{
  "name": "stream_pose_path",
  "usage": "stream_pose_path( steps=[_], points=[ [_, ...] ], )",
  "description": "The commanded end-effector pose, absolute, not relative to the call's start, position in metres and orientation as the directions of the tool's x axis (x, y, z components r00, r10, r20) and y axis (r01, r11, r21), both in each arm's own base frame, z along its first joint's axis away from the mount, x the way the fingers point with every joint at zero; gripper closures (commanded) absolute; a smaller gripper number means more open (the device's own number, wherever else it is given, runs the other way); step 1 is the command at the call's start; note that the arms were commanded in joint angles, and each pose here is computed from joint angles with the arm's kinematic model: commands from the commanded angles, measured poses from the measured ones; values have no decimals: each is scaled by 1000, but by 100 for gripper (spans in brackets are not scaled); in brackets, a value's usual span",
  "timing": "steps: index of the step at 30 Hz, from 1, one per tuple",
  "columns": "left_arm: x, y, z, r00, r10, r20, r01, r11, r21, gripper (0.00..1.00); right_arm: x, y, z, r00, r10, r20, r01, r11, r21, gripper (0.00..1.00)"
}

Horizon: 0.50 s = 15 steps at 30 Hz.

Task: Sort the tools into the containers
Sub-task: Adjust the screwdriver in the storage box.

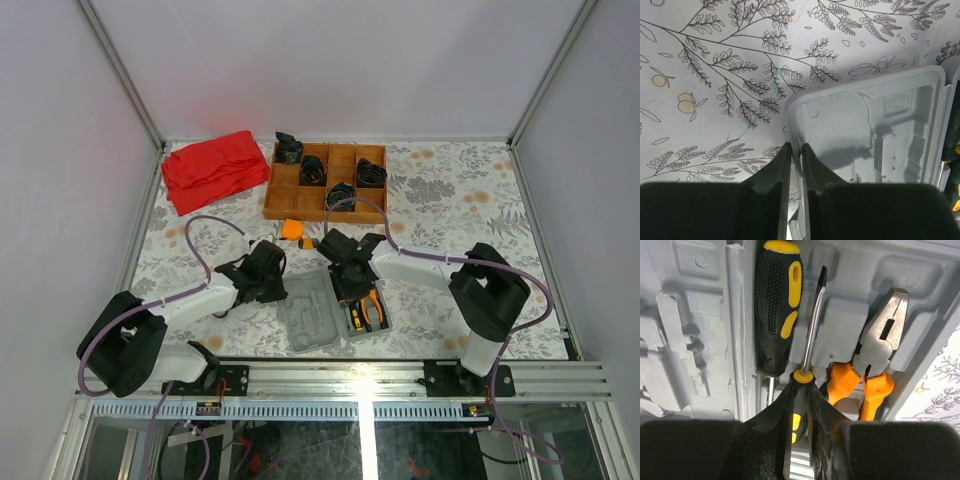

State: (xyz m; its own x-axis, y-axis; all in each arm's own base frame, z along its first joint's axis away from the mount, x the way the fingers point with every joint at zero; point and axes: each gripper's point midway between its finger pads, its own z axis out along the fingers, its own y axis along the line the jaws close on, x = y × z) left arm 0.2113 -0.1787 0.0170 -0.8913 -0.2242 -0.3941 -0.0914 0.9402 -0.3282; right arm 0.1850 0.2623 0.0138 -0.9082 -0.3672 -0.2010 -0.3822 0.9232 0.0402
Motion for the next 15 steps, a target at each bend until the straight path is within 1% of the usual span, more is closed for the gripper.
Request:
stream_pose_path(
  steps=[1,7,12,15],
  points=[
    [217,-204,18,-893,-197,-405,-29,923,-385,100,147,235,-84,-914,-405,15,-405,914,-11,100],
    [217,-213,19,-897,-193,-399,-15,913,-408,100,139,234,-107,-929,-370,28,-370,929,13,100],
    [217,-219,21,-905,-183,-385,-2,905,-425,100,127,231,-131,-954,-296,36,-295,955,41,100],
    [218,-222,21,-907,-173,-383,10,903,-430,100,117,225,-149,-959,-273,71,-272,962,32,100]
  ],
)
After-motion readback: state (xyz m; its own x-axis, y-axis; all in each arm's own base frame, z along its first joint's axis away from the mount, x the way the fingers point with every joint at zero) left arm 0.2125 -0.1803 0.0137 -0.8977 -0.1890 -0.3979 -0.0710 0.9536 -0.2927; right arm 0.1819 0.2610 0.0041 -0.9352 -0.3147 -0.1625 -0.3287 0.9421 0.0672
